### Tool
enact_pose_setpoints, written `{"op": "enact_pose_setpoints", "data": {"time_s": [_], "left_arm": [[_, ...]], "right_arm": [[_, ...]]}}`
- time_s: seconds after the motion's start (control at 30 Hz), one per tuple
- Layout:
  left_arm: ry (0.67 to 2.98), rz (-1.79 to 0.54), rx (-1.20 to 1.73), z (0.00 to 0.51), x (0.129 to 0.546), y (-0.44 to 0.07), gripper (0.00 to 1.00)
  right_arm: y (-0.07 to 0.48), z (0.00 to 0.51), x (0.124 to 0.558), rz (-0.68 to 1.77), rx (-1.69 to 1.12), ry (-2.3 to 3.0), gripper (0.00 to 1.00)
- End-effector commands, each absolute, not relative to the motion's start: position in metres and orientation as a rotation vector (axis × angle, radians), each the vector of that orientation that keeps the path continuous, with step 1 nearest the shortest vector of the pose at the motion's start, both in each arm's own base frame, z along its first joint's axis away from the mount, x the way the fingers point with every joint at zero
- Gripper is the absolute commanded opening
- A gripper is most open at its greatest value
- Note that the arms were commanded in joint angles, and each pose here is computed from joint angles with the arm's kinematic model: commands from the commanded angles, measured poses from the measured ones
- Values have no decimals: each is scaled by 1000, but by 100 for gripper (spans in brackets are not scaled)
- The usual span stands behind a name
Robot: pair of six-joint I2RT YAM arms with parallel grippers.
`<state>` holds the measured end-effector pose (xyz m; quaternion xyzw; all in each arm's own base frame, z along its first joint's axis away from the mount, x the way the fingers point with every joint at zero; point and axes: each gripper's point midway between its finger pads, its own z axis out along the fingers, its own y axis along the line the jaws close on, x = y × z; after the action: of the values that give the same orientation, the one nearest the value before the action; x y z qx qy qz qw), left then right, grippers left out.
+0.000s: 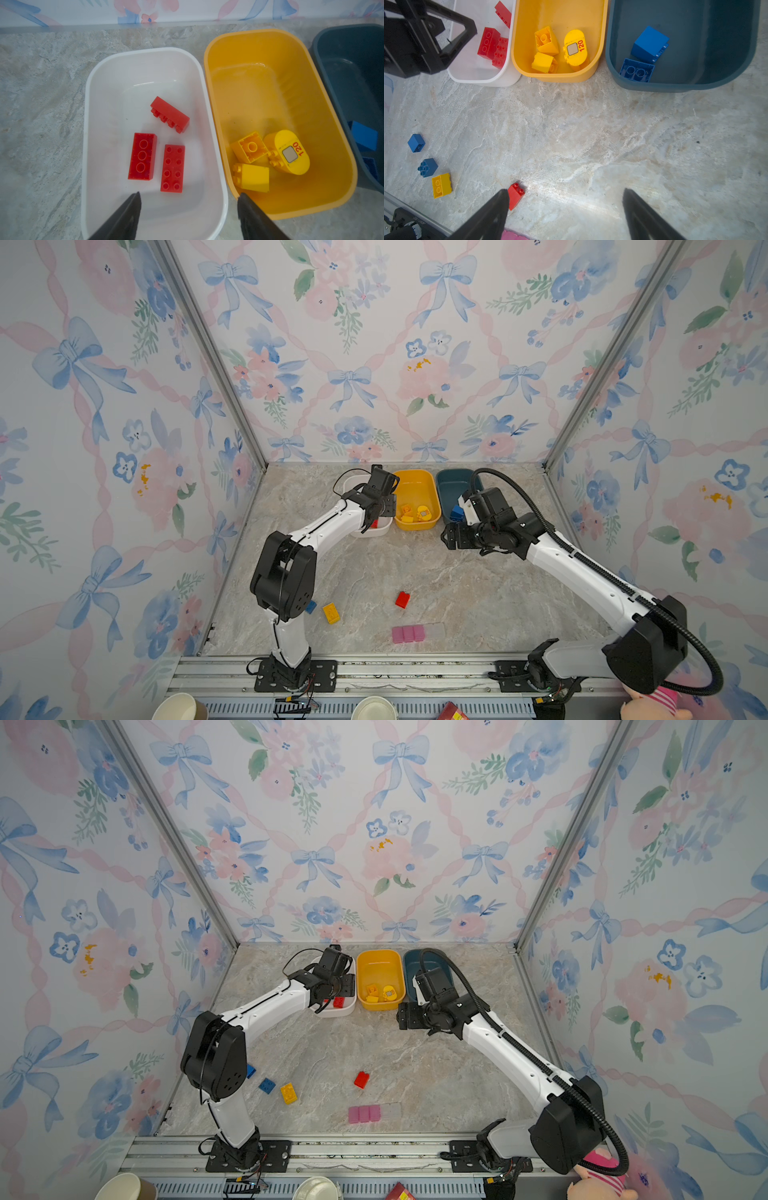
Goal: Sort the legos into containers by color
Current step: 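Move the left gripper down to the small red 2x1 brick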
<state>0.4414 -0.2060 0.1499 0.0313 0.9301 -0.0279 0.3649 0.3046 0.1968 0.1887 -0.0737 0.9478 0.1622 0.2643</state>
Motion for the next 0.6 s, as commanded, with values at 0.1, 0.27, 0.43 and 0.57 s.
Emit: {"op": "enact_pose_setpoints", "data": {"time_s": [0.1, 0.27, 0.43, 0.57], "left_arm": [[2449, -170, 176, 142, 384, -225, 80], [2490, -238, 248, 130, 338, -239, 86], [2552, -282, 355, 110, 293, -255, 87], [2624, -276, 431, 91, 261, -262, 85]], "right_arm": [[187, 183, 293, 434, -172, 2578, 89], [181, 174, 286, 447, -148, 2598, 92], [174, 167, 279, 445, -129, 2614, 94], [166, 162, 273, 441, -110, 2627, 95]]}}
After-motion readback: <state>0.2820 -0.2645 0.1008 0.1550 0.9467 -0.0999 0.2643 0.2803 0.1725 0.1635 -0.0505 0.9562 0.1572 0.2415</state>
